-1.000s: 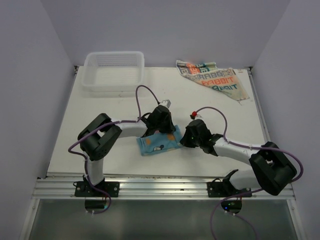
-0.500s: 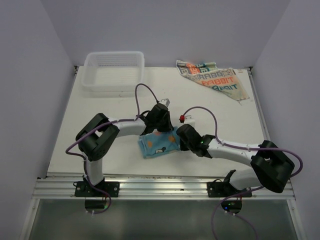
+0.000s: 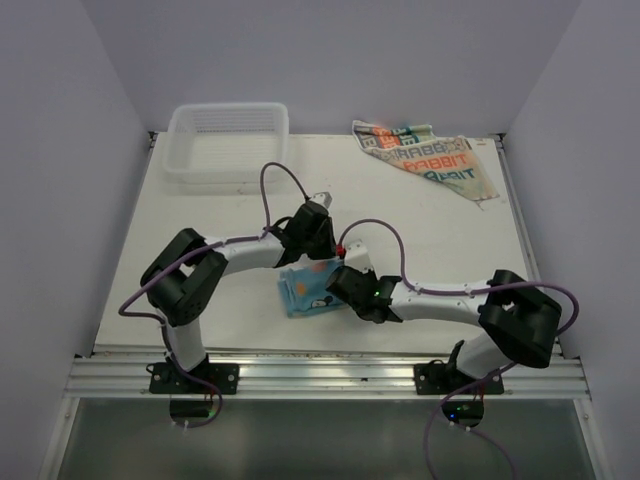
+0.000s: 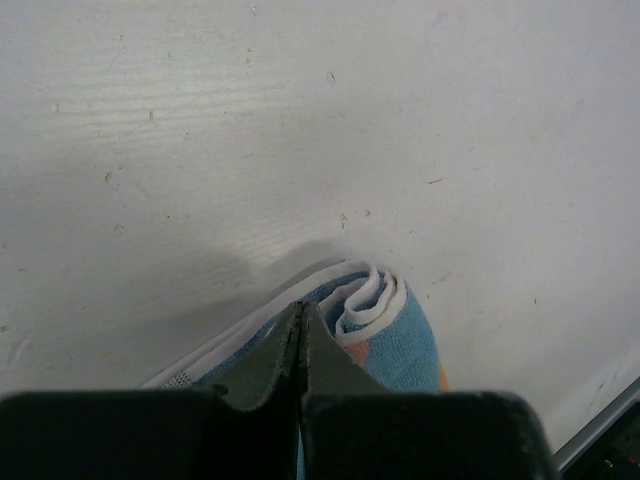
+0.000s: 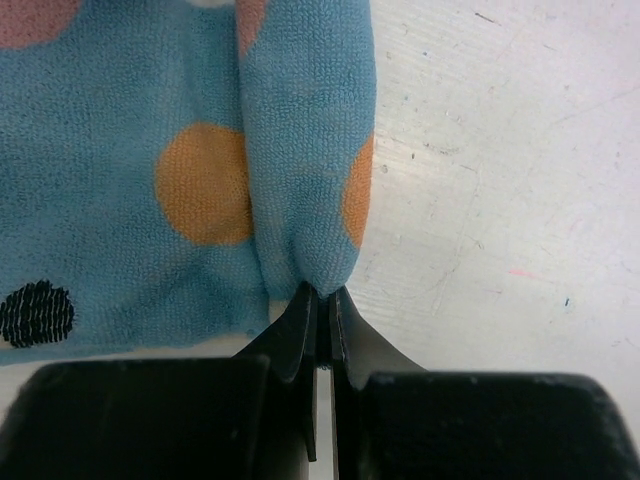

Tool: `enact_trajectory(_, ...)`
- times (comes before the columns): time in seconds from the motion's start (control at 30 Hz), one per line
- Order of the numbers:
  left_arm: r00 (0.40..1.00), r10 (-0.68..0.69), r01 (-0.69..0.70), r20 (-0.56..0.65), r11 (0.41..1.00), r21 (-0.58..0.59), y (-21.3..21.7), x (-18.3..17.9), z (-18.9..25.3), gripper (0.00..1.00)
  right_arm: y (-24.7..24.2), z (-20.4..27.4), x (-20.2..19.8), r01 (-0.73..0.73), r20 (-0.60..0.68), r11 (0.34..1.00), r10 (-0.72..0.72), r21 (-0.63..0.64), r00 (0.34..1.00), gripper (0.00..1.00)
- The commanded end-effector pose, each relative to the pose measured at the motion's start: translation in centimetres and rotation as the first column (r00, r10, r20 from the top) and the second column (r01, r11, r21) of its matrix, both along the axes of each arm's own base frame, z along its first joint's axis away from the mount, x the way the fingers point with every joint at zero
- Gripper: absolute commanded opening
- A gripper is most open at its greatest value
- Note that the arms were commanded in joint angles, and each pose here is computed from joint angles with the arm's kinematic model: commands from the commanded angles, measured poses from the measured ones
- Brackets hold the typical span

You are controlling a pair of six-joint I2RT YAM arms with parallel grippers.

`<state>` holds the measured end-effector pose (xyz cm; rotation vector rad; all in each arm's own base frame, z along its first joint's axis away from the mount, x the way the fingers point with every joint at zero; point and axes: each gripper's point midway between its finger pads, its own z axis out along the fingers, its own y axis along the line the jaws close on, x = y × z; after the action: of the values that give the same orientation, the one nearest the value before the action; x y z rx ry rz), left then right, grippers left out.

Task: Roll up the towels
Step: Roll the towel

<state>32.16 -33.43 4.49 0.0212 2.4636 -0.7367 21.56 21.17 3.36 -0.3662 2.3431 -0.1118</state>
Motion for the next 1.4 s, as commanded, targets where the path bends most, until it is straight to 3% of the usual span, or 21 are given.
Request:
enact_trajectory(0.0,0.999,0.012,-0.012,0.049,1.0,-0.016,0.8,0.6,2.1,0.0,0.1,1.0,0.6,0.017,0.063,0.997,-0.012,-0.074,0.998,0.0)
enact_trajectory(0.33,0.998,0.028,-0.025,0.054,0.998,-0.053,2.5,1.0,3.6,0.0,1.5,1.6,0.7,-0.016,0.109,0.98,0.038,-0.196,0.993,0.0)
enact_trajectory(0.7,0.997,0.02,-0.012,0.079,0.995,-0.1,3.3,1.5,6.1,0.0,3.6,1.5,0.0,-0.074,0.14,0.907,0.144,-0.415,0.98,0.0)
enact_trajectory(0.87,0.997,0.004,0.005,0.078,0.994,-0.11,3.2,1.1,6.2,0.0,3.9,0.9,-0.3,-0.093,0.124,0.837,0.188,-0.539,0.974,0.0)
enact_trajectory(1.37,0.995,-0.064,0.072,0.074,0.991,-0.112,3.2,-0.2,5.8,0.0,6.9,-1.9,-1.4,-0.251,-0.007,0.722,0.323,-0.645,0.947,0.0)
